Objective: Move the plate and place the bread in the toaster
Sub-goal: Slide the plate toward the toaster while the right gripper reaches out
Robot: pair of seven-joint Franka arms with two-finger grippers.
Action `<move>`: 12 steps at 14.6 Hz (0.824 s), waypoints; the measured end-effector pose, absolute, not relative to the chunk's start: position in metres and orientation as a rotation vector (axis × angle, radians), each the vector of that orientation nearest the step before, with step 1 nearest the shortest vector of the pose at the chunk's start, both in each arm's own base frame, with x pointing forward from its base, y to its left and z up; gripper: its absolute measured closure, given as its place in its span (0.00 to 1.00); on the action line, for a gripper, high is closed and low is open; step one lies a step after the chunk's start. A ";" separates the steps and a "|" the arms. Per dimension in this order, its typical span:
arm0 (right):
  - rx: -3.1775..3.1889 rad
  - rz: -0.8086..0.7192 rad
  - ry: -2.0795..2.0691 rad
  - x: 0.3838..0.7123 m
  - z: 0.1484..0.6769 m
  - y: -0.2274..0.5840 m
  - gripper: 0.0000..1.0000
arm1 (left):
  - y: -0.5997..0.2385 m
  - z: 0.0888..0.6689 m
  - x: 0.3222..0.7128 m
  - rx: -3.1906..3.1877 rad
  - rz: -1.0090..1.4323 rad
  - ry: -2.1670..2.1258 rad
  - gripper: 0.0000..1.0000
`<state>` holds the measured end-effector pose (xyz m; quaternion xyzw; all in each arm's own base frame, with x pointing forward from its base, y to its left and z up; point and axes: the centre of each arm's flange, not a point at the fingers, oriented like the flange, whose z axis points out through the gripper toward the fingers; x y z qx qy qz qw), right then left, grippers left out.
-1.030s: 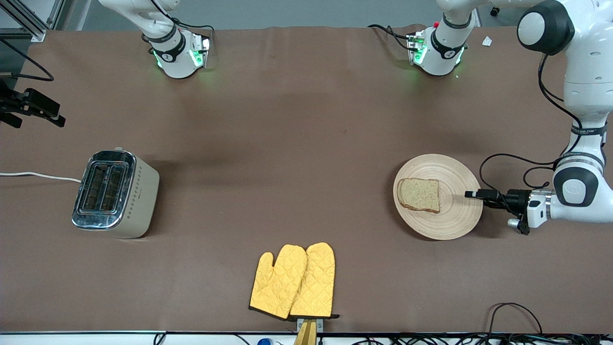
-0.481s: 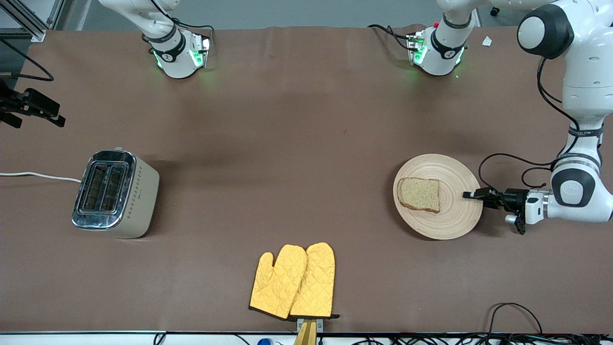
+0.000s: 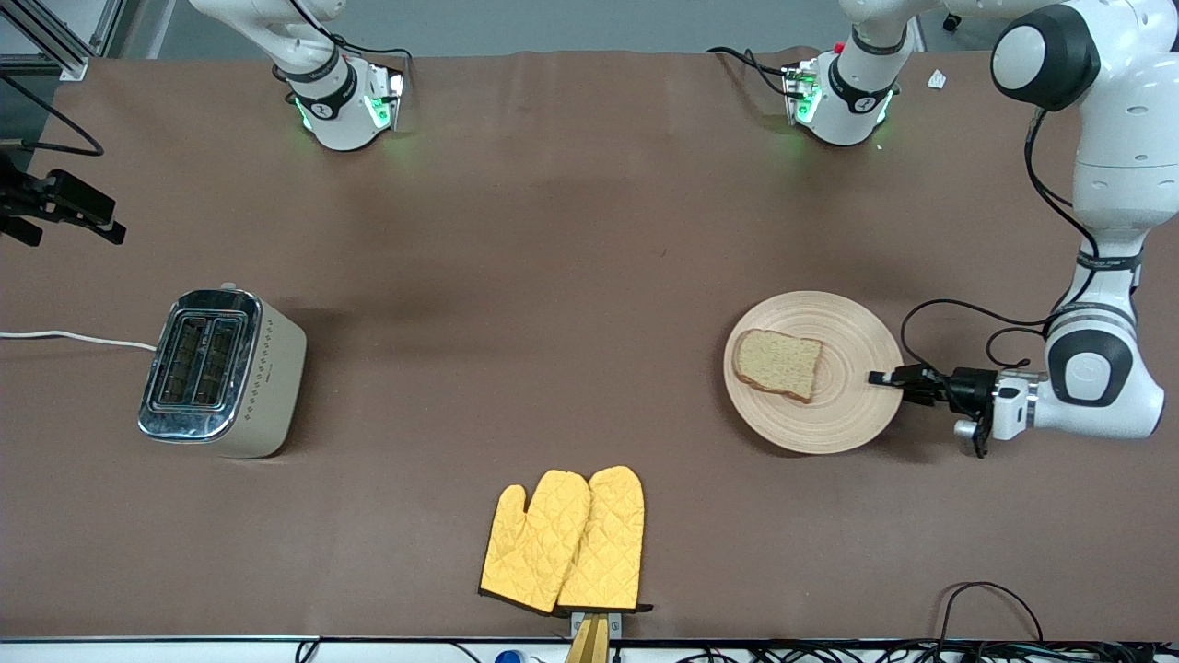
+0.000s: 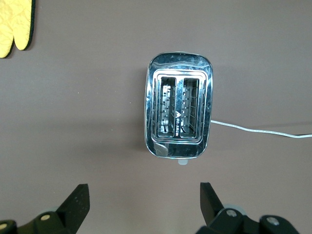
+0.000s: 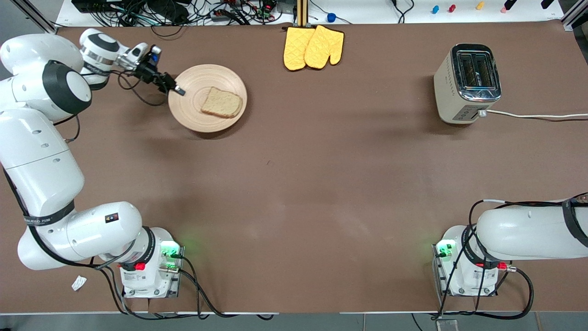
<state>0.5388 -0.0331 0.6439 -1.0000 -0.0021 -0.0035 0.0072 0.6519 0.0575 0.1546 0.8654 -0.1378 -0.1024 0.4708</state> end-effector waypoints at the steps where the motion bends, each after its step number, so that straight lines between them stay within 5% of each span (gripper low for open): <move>1: -3.127 -0.011 -0.006 0.539 0.644 -0.033 0.00 | 0.034 0.160 0.656 2.093 -0.267 -0.311 0.86; 12: -3.124 0.056 -0.002 0.551 0.620 -0.035 0.00 | -0.277 0.162 0.655 2.014 -0.161 -0.132 0.86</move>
